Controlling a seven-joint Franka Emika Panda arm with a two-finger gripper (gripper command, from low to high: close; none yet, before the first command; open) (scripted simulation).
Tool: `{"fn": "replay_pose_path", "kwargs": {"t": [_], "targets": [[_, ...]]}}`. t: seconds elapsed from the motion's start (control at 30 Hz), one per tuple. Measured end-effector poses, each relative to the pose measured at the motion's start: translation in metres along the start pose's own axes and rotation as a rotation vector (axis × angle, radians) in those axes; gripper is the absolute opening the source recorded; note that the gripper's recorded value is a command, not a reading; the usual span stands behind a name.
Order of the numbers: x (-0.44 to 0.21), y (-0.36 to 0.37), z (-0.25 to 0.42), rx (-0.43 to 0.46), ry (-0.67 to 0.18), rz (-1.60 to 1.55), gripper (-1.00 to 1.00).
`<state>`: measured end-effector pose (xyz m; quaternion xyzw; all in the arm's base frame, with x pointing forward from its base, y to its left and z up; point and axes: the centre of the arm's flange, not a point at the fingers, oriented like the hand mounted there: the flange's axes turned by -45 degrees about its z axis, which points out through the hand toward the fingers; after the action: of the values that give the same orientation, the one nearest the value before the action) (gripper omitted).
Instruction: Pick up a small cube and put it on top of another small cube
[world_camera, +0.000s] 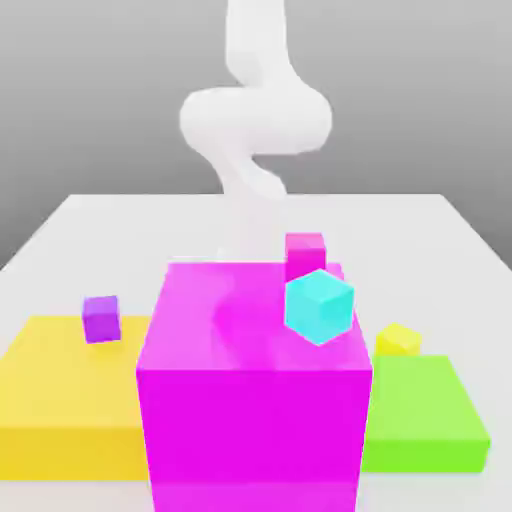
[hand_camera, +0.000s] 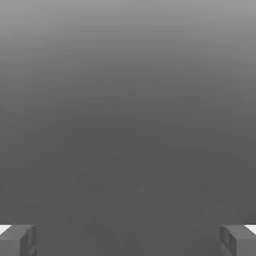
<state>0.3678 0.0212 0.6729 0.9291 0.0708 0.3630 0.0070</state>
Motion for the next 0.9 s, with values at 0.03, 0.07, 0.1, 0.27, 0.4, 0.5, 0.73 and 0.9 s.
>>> {"fn": "replay_pose_path", "kwargs": {"t": [0.03, 0.07, 0.1, 0.27, 0.4, 0.5, 0.73, 0.9], "targets": [[-0.004, -0.01, 0.018, 0.019, -0.022, -0.066, 0.0], [-0.009, -0.02, 0.035, 0.038, -0.043, -0.129, 0.0], [-0.014, -0.03, 0.05, 0.057, -0.063, -0.192, 0.0], [-0.051, -0.082, 0.121, 0.159, -0.148, -0.502, 0.0], [-0.092, -0.125, 0.167, 0.248, -0.204, -0.753, 0.0], [-0.129, -0.155, 0.195, 0.32, -0.24, -0.942, 0.0], [-0.229, -0.215, 0.241, 0.504, -0.301, -1.386, 0.0], [-0.308, -0.243, 0.256, 0.651, -0.328, -1.701, 0.0]]}}
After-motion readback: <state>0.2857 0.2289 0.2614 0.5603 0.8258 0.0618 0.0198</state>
